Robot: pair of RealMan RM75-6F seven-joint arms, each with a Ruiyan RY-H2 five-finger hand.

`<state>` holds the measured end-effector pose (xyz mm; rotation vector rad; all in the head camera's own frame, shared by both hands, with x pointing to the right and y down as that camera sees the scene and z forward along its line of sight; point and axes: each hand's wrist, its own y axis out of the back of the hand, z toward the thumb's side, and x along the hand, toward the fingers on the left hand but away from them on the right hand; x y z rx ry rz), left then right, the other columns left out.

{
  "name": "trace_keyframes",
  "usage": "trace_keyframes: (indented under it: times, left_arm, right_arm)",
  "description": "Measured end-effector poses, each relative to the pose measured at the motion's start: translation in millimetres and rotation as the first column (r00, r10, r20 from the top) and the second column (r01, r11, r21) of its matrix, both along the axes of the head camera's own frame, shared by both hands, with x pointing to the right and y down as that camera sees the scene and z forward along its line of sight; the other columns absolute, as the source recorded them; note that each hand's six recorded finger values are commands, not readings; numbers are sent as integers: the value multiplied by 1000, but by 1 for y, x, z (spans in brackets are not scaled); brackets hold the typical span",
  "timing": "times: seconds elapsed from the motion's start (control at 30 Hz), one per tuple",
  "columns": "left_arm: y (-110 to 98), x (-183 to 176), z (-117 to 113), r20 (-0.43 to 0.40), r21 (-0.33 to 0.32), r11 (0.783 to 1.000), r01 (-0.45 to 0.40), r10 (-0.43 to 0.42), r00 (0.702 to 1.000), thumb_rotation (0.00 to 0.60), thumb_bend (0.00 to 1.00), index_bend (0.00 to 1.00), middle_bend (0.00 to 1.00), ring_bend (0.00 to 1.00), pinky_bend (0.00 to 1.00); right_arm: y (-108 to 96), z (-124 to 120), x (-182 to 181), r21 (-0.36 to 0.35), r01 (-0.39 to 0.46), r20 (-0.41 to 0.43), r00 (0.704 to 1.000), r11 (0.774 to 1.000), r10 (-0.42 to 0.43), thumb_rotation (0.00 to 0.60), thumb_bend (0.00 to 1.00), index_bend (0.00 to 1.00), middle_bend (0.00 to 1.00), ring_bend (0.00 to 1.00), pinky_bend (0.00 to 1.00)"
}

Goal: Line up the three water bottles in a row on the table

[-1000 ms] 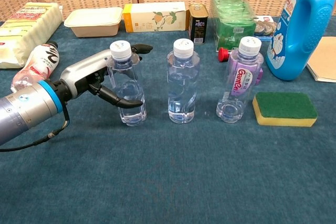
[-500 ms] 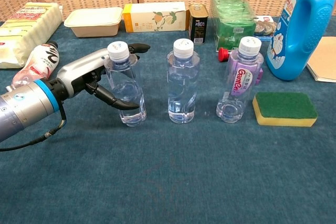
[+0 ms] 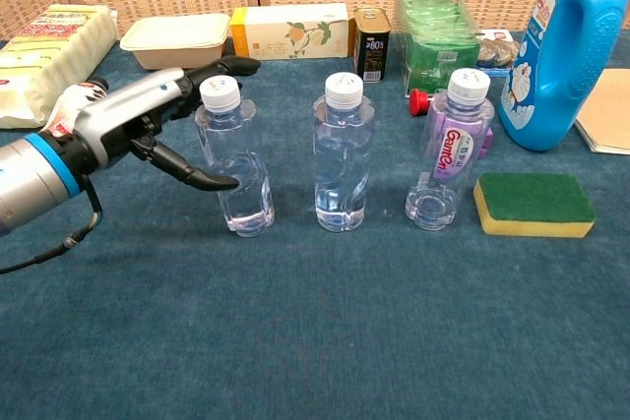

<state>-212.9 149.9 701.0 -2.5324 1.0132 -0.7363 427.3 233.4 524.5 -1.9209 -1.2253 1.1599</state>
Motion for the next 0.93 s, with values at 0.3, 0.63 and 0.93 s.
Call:
trace_keyframes:
  times: [0.3, 0.63, 0.93]
  left_arm:
    - [-16, -56, -45, 58, 101, 995, 9, -15, 998, 600, 125, 0, 0, 0, 98]
    - [-13, -169, -131, 247, 238, 970, 53, -113, 963, 600, 124, 0, 0, 0, 86]
    - [42, -249, -156, 438, 274, 947, 168, -279, 855, 600, 122, 0, 0, 0, 49]
  right_arm:
    - [4, -4, -5, 8, 18, 1, 1000, 1000, -18, 600, 0, 106, 4, 0, 223]
    - [7, -9, -9, 19, 31, -7, 1000, 999, -31, 600, 0, 106, 2, 0, 222]
    - [8, -10, -9, 42, 19, -77, 997, 999, -16, 600, 0, 105, 0, 0, 84]
